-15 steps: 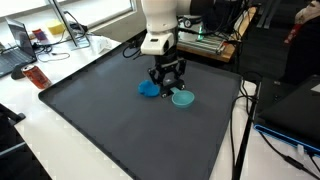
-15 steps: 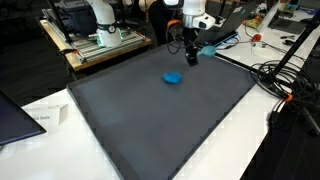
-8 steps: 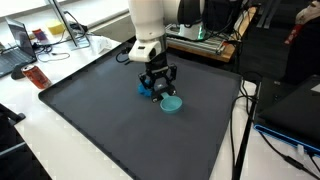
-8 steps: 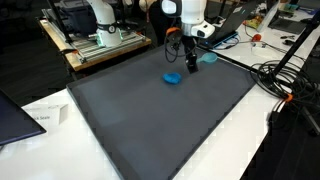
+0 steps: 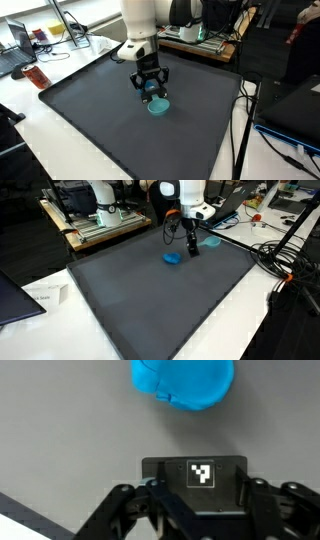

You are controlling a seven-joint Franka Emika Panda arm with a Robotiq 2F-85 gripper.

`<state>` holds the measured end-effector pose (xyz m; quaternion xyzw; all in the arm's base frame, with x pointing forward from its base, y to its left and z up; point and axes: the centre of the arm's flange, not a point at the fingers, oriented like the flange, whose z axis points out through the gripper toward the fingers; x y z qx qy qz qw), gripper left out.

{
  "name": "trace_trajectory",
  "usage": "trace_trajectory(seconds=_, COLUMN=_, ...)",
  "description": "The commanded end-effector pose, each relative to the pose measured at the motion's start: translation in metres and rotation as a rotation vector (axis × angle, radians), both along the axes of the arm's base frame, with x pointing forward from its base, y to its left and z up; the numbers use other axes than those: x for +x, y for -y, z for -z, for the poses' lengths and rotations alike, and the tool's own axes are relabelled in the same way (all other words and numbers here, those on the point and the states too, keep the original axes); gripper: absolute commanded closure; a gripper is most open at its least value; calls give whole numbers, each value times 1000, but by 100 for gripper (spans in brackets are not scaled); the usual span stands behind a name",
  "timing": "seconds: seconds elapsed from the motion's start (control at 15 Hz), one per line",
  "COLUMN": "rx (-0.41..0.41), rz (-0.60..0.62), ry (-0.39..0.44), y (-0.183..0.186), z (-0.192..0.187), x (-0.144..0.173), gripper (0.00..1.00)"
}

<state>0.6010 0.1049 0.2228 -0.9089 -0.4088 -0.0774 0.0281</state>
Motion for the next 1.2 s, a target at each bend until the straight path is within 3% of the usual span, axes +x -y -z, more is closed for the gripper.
trace_trajectory(seconds=0.0, rx=-21, rz=19, ry=-12, y=-6, z=-12, x=4, gripper=65)
trace_trajectory(seconds=0.47, rx=-106, rz=41, ry=-72, y=-17, z=-30, x=7, gripper=65)
trace_trajectory(seconds=1.13, rx=-237, rz=67, ry=-124, y=2, z=-36, x=20, gripper=65)
